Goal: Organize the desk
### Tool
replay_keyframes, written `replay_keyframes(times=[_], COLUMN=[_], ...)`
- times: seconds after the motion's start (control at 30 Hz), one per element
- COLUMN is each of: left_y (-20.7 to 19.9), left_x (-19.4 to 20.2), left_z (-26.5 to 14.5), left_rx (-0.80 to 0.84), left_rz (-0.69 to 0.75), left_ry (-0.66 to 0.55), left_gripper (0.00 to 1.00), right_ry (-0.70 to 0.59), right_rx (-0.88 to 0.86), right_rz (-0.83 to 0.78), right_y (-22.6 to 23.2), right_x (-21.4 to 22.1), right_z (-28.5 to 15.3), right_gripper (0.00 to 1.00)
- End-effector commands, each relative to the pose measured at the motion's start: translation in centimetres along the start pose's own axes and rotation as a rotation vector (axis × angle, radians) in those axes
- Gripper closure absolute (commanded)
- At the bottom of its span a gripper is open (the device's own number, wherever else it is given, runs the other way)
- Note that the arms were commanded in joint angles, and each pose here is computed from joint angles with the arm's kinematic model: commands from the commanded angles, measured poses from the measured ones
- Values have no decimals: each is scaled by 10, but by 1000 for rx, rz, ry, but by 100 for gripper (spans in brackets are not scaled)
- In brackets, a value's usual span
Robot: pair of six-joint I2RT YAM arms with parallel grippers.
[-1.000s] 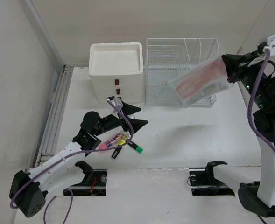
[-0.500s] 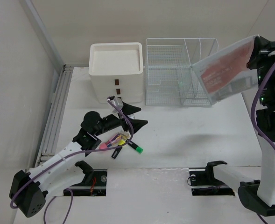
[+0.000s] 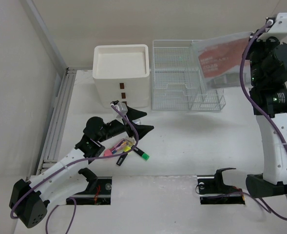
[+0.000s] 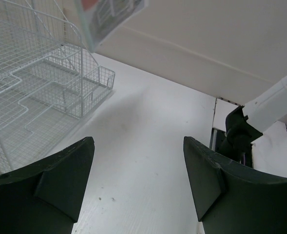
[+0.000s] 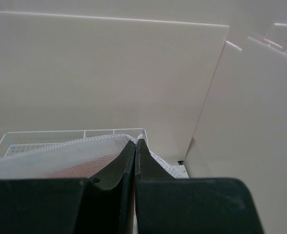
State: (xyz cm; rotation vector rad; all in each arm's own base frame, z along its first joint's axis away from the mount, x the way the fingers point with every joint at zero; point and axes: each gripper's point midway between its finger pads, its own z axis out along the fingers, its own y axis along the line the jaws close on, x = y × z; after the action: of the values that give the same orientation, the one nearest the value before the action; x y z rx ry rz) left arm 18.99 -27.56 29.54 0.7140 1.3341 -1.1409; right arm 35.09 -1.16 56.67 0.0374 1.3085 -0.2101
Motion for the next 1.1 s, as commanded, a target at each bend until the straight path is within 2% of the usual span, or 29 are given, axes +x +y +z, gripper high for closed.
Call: replay_keyframes(times=[0.0, 0.3, 0.7, 1.0, 1.07], left_y=[-12, -19, -23, -24, -24], left_x=[-32, -35, -40, -38, -38], left_z=[1, -6, -9, -11, -11], left_rx=[32, 48, 61, 61, 61], left_rz=[39, 43, 52, 52, 52], left_ry=[-80, -98, -110, -110, -110], left_gripper=[29, 29, 29, 29, 29], right_ry=[-125, -104, -61, -115, -94], right_rx=[57, 158, 153, 246, 249], right_rz=[51, 154, 211, 273, 287], right_y=[-11, -17, -4, -13, -7], right_x=[-40, -25, 1, 6, 20], right_z=[-2, 16, 33, 38, 42], right_gripper=[100, 100, 100, 100, 100])
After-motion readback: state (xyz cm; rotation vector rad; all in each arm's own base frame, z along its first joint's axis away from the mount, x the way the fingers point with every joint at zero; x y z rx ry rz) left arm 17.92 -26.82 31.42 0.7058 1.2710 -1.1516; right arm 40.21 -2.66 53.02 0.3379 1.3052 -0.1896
